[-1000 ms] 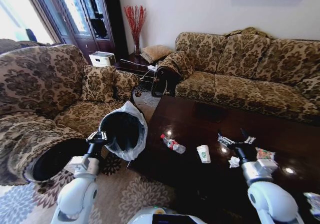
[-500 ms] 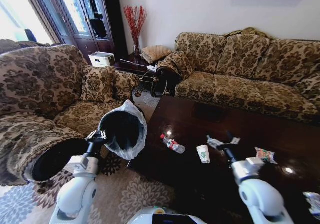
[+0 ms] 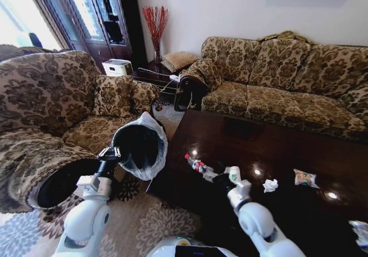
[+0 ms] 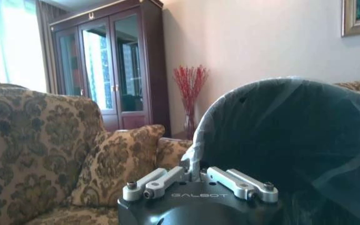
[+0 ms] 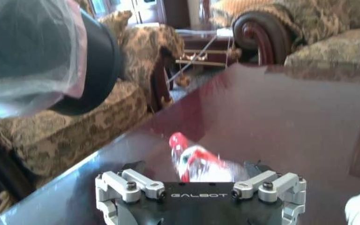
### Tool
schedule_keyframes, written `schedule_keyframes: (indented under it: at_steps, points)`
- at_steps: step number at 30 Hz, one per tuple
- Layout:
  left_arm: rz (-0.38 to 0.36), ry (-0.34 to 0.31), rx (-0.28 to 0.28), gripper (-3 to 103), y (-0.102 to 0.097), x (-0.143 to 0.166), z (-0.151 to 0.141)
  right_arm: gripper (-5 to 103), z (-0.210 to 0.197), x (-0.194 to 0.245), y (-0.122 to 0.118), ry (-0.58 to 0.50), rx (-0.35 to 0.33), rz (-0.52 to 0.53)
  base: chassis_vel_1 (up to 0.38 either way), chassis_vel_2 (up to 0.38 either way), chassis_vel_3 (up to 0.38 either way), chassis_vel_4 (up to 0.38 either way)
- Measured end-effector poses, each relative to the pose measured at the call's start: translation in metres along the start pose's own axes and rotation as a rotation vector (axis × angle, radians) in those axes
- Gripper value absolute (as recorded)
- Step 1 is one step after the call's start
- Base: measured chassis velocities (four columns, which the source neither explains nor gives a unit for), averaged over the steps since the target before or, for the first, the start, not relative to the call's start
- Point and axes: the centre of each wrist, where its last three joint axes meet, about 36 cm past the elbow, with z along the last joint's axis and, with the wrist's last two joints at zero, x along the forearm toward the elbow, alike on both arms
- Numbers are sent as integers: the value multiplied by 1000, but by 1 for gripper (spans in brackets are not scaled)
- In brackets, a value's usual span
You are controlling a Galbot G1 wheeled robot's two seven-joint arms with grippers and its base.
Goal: Move to the front of the table and place the trash on the table into the trash bin.
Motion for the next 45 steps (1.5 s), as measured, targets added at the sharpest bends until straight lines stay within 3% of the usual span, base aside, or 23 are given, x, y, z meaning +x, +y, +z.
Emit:
schedule_keyframes:
  at_steps: [18, 36, 40, 41, 43, 45]
  points:
    - [34, 13, 0, 1, -1, -7, 6, 100, 23, -27, -13, 27, -2, 53, 0, 0, 0, 0]
    - [48, 17, 5, 1, -2, -7, 8, 100, 1, -8, -31, -45, 49, 63, 0, 0, 0, 0]
    - [50, 14, 3, 1, -2, -7, 7, 100, -13, -1, -56, -32, 126, 7, 0, 0, 0, 0]
    - [55, 8, 1, 1, -3, -9, 6, 100, -27, 7, -80, 10, 195, -48, 0, 0, 0, 0]
    - [59, 8, 3, 1, -3, -9, 6, 100, -46, 12, -104, 59, 266, -86, 0, 0, 0, 0]
    - [60, 9, 5, 1, -3, -9, 7, 100, -52, 12, -109, 75, 281, -98, 0, 0, 0, 0]
